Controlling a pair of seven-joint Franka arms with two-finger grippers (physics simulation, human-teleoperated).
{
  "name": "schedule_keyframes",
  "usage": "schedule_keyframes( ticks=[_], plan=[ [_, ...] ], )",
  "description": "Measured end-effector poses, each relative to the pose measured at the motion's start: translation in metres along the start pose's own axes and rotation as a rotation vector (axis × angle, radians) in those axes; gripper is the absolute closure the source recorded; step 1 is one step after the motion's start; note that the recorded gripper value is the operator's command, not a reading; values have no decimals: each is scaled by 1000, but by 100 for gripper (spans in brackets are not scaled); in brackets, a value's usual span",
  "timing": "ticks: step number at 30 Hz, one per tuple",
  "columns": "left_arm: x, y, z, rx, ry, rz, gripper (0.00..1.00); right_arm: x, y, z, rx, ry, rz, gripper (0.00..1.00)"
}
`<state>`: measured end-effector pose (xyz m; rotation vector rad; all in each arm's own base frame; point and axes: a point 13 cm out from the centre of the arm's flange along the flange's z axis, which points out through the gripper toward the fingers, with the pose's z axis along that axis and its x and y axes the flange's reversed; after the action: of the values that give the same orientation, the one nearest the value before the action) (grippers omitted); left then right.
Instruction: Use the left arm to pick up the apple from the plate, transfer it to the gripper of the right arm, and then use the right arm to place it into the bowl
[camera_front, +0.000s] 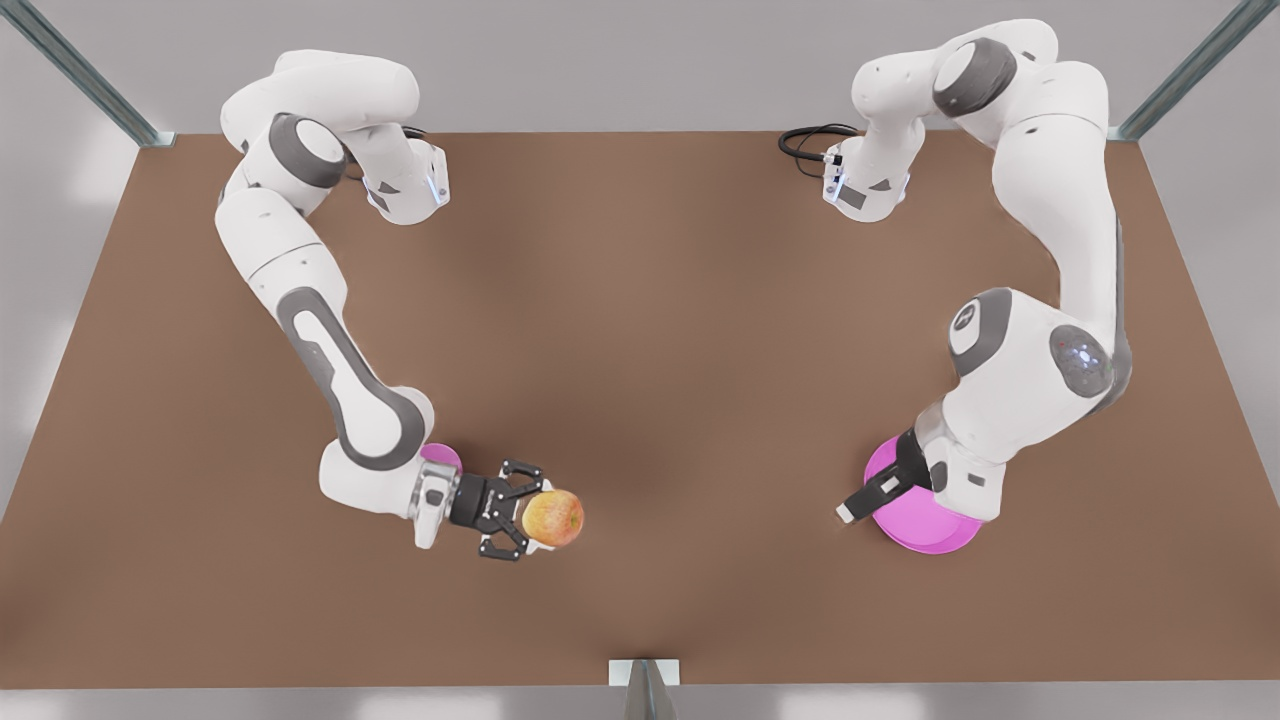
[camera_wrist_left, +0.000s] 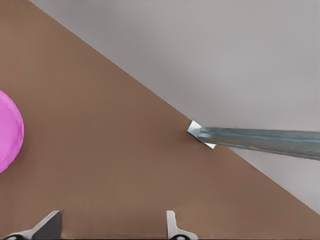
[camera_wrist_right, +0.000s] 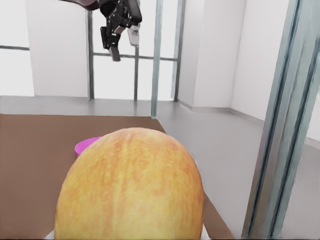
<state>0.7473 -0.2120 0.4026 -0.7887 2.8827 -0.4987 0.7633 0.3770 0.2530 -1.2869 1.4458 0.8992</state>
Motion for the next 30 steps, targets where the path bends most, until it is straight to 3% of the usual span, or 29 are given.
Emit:
schedule_keyframes(
  ticks=[2, 3, 5, 9, 18, 30],
  plan=[
    [26, 108, -31, -355, -46, 89, 0, 14, -10, -29, -25, 53, -56, 20],
    [36, 165, -36, -423, 4, 37, 0, 21, -14, -46, -40, 83, -85, 20],
    [34, 217, -35, -433, 76, -15, 0, 38, -21, -83, -77, 138, -125, 20],
    [56, 192, -41, -475, 106, 178, 0, 73, -18, -140, -178, 254, -185, 20],
    [76, 197, -29, -476, 253, 351, 0, 133, 5, -238, -425, 606, -317, 19],
    [78, 200, -26, -470, 305, 491, 0, 154, 37, -243, -660, 988, -471, 19]
  ],
)
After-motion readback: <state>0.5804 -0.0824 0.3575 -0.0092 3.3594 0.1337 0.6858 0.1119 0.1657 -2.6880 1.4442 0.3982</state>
